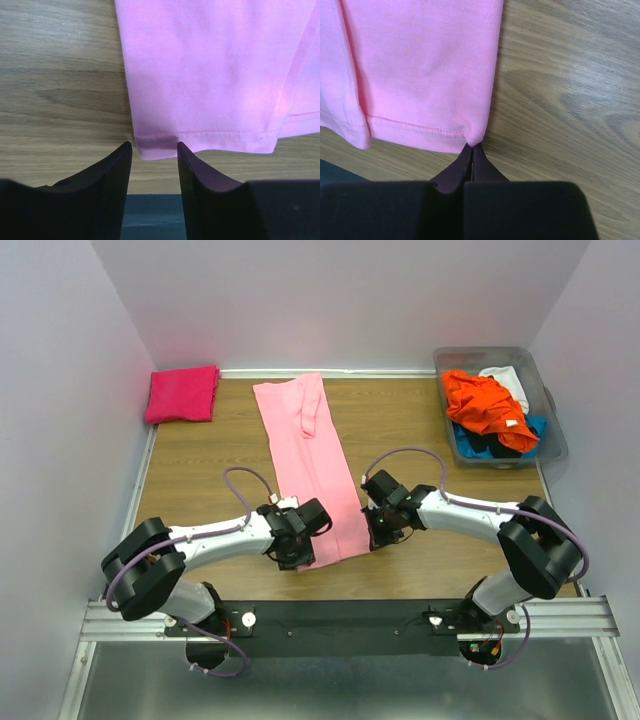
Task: Fold and stack the t-shirts
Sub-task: Fold the tshirt
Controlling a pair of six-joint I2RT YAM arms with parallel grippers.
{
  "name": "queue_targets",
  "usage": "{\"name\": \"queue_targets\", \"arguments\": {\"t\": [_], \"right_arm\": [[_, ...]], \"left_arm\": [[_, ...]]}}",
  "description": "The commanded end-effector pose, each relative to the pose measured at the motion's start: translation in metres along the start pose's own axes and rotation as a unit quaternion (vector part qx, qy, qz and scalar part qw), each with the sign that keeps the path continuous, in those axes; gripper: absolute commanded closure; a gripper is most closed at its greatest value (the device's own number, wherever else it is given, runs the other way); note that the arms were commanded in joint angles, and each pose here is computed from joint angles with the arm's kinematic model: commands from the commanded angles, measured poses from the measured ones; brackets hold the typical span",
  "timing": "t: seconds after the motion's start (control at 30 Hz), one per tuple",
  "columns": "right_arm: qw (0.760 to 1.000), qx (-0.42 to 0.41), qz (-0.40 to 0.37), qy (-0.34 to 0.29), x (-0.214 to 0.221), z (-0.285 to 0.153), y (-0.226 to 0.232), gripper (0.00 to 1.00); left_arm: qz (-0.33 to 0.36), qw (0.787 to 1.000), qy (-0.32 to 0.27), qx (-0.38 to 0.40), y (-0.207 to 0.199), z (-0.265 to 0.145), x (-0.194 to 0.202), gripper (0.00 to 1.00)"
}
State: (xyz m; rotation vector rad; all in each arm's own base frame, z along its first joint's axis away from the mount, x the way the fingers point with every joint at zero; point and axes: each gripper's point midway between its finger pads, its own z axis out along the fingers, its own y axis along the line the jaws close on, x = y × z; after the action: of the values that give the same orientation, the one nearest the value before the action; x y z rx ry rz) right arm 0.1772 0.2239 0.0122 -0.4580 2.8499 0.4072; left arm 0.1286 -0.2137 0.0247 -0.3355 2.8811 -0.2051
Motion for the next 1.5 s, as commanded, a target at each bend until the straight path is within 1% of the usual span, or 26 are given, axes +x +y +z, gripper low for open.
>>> {"name": "queue_targets", "arguments": {"t": [0.0, 0.03, 0.33, 0.4, 0.47, 0.5, 0.53, 0.63, 0.67, 0.77, 0.8, 0.9, 1.0, 1.13, 1.17, 1.27, 1.3, 1.37, 1.4, 1.47], "right_arm": [[0.998, 0.035, -0.011, 0.049, 0.032, 0.012, -0.023, 0.99], [0.998, 0.035, -0.013, 0.048, 0.032, 0.012, -0.023, 0.99], [0.998, 0.038, -0.016, 0.055, 0.037, 0.015, -0.026, 0.99], [0.998, 0.039, -0.015, 0.055, 0.037, 0.015, -0.026, 0.99], [0.998, 0.038, -0.013, 0.056, 0.037, 0.015, -0.025, 0.99], [0.998, 0.038, -0.013, 0.058, 0.037, 0.015, -0.026, 0.99], [0.998, 0.037, -0.013, 0.058, 0.037, 0.015, -0.025, 0.99], [0.998, 0.031, -0.01, 0.061, 0.038, 0.012, -0.022, 0.99], [0.997, 0.027, -0.01, 0.065, 0.04, 0.01, -0.021, 0.99], [0.995, 0.024, -0.009, 0.091, 0.054, 0.002, -0.022, 0.99], [0.995, 0.018, -0.008, 0.097, 0.058, -0.002, -0.02, 0.99], [0.992, 0.019, -0.007, 0.121, 0.07, -0.013, -0.022, 0.99], [0.991, 0.033, -0.008, 0.132, 0.07, -0.021, -0.024, 0.99], [0.995, 0.056, -0.017, 0.083, 0.031, -0.035, -0.02, 0.99], [0.997, 0.054, -0.02, 0.06, 0.012, -0.041, -0.013, 0.99], [0.997, 0.054, -0.025, 0.047, -0.01, -0.045, -0.004, 0.99], [0.998, 0.049, -0.027, 0.023, -0.03, -0.052, 0.004, 0.99], [0.998, 0.056, -0.032, 0.014, -0.044, -0.052, 0.007, 0.99], [0.998, 0.048, -0.036, -0.003, -0.059, -0.058, 0.014, 0.99], [0.997, 0.062, -0.037, -0.022, -0.079, -0.059, 0.012, 0.99]], "left_arm": [[-0.002, 0.999, -0.009, -0.035, 0.009, 0.002, 0.0, 0.51], [-0.001, 0.999, -0.007, -0.039, 0.01, 0.003, 0.001, 0.54], [0.029, 0.997, 0.015, -0.076, 0.017, 0.024, 0.015, 0.56], [0.037, 0.996, 0.019, -0.08, 0.018, 0.026, 0.017, 0.59], [0.045, 0.995, 0.023, -0.084, 0.018, 0.027, 0.02, 0.65], [0.047, 0.995, 0.023, -0.085, 0.02, 0.027, 0.02, 0.73], [0.048, 0.995, 0.024, -0.086, 0.02, 0.026, 0.021, 0.77], [0.05, 0.995, 0.032, -0.082, 0.024, 0.023, 0.025, 0.97], [0.053, 0.995, 0.036, -0.079, 0.025, 0.021, 0.027, 1.0], [0.064, 0.994, 0.057, -0.064, 0.028, 0.008, 0.039, 1.0], [0.074, 0.993, 0.071, -0.054, 0.029, 0.0, 0.048, 1.0], [0.094, 0.991, 0.09, -0.03, 0.029, -0.012, 0.058, 1.0], [0.106, 0.991, 0.085, -0.013, 0.023, -0.02, 0.056, 1.0], [0.108, 0.992, 0.06, 0.023, 0.007, -0.024, 0.034, 1.0], [0.104, 0.993, 0.05, 0.027, 0.004, -0.026, 0.022, 1.0], [0.105, 0.994, 0.014, 0.036, -0.002, -0.035, -0.006, 1.0], [0.094, 0.995, 0.0, 0.036, 0.0, -0.038, -0.021, 1.0], [0.084, 0.995, -0.021, 0.047, -0.003, -0.044, -0.04, 1.0], [0.073, 0.995, -0.039, 0.047, 0.002, -0.046, -0.057, 1.0], [0.065, 0.995, -0.064, 0.049, 0.003, -0.052, -0.078, 1.0]]}}
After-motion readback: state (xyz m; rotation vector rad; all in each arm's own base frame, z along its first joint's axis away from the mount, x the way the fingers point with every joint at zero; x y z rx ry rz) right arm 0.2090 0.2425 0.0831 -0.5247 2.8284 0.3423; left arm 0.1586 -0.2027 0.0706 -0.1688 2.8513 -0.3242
